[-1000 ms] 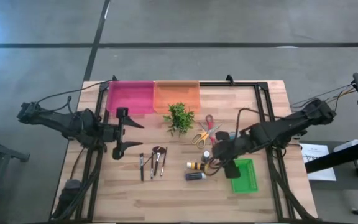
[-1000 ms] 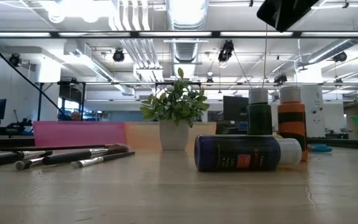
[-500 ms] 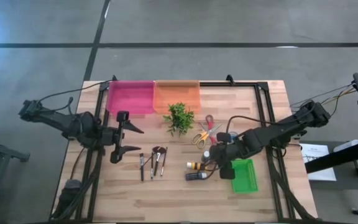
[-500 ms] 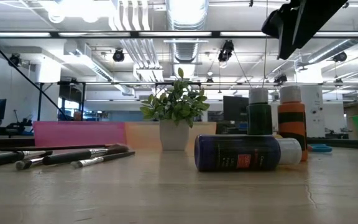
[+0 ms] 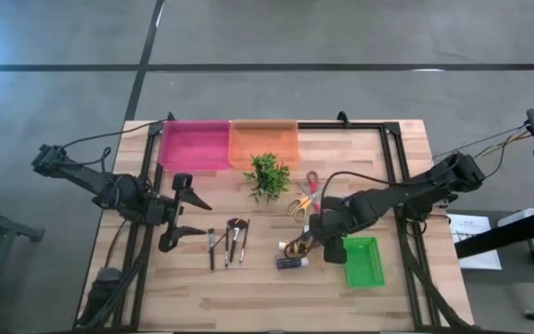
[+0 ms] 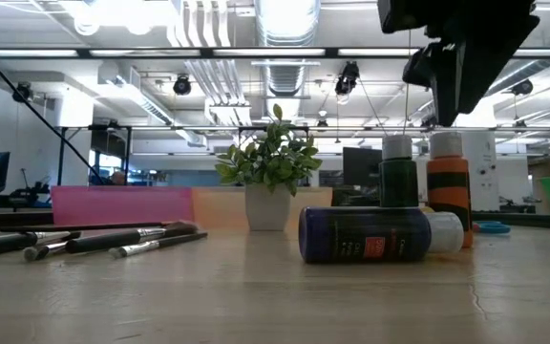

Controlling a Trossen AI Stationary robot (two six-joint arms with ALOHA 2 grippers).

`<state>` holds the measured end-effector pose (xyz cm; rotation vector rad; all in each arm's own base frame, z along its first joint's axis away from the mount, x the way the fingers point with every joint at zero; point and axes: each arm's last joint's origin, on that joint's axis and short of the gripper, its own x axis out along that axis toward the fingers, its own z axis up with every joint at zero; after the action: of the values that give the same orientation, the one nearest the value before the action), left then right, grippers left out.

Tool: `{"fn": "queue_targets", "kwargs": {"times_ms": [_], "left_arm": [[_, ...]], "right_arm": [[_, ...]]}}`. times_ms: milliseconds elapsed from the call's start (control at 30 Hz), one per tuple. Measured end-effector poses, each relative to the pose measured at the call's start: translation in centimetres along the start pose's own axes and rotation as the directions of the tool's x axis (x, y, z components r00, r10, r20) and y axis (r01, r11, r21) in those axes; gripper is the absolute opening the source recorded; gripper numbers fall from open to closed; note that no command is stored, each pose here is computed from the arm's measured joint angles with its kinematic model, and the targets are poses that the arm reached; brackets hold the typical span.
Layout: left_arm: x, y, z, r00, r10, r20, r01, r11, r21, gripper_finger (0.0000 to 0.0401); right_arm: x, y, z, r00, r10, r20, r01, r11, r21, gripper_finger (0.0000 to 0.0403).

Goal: Pick & Place Paint Supplies
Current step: Put the orange paint bottle into the green bin

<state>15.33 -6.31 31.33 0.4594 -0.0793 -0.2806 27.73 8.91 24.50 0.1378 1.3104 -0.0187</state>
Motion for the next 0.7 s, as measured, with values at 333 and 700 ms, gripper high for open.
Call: {"fn": "queue_targets", "kwargs": {"times_ms": [333,700], "left_arm": [[0.41,-0.08,-0.12,1.000,0.009,-0.008,-0.009,1.000,0.002,0.0287],[0.41,-0.07,-0.11,1.000,0.010,-0.006,-0.010,1.000,0.001,0.0287]], "right_arm": [[0.33,-0.10,0.22,1.000,-0.031,0.002,0.032,0.999,-0.028,0.0162],[1.09,-0.09,0.37,0.998,-0.058,-0.008,0.058,0.996,-0.072,0.0162]]}}
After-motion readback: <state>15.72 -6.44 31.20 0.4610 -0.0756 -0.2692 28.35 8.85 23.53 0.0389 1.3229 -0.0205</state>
